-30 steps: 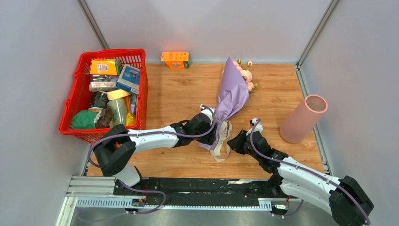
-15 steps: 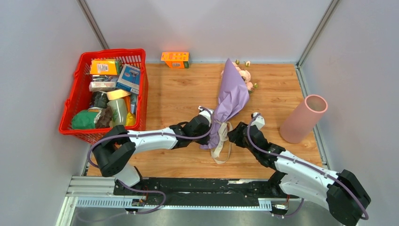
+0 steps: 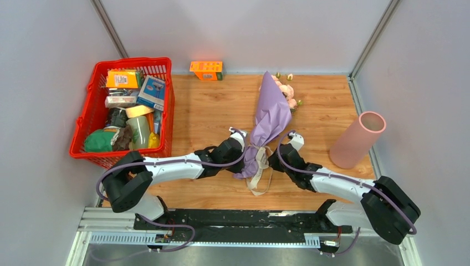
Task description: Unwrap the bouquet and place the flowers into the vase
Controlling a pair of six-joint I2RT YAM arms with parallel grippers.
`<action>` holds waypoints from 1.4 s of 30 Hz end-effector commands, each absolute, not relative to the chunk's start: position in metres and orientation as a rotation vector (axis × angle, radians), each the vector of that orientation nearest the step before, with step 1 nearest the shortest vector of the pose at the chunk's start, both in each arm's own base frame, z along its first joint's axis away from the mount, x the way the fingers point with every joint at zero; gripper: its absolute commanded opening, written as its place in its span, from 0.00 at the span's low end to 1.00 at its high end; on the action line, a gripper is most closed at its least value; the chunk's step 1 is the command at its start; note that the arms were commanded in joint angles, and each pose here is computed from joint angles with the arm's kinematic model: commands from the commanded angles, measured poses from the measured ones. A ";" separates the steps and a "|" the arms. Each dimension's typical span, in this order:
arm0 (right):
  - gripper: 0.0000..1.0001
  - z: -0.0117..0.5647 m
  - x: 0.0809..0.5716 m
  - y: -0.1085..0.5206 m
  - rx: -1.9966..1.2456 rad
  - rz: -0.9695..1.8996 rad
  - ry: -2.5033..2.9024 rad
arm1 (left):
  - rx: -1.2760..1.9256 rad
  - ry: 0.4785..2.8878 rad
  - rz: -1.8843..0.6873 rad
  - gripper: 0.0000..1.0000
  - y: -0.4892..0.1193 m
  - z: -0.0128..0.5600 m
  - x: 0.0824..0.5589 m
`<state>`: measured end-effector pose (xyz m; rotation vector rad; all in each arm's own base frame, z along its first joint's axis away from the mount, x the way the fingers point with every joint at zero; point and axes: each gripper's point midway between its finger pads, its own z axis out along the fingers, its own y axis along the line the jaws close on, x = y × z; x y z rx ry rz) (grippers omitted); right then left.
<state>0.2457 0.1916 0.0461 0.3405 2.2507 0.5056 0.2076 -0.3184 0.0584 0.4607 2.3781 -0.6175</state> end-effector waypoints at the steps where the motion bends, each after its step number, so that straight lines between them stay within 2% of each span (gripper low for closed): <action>1: 0.15 0.077 0.270 0.198 0.342 0.518 2.131 | 0.405 2.347 -0.641 0.00 -0.315 0.072 0.207; 2: 0.05 0.080 0.271 0.197 0.327 0.508 2.122 | 0.394 2.353 -0.628 0.00 -0.312 0.071 0.208; 3: 0.00 0.084 0.272 0.195 0.320 0.494 2.112 | 0.389 2.353 -0.615 0.00 -0.310 0.070 0.208; 18: 0.00 0.160 0.285 0.141 0.331 0.233 1.929 | 0.307 2.389 -0.442 0.00 -0.268 0.053 0.205; 22: 0.00 0.172 0.293 0.153 0.302 0.292 1.947 | 0.295 2.389 -0.442 0.00 -0.265 0.052 0.203; 26: 0.28 0.159 0.293 0.181 0.165 0.357 2.053 | 0.283 2.378 -0.491 0.00 -0.268 0.056 0.200; 31: 0.48 0.159 0.272 0.196 0.060 0.468 2.136 | 0.259 2.379 -0.519 0.00 -0.271 0.057 0.200; 36: 0.52 0.157 0.238 0.206 -0.012 0.630 2.204 | 0.252 2.385 -0.538 0.00 -0.275 0.058 0.199; 42: 0.45 0.147 0.195 0.225 -0.096 0.883 2.275 | 0.219 2.366 -0.634 0.00 -0.289 0.076 0.199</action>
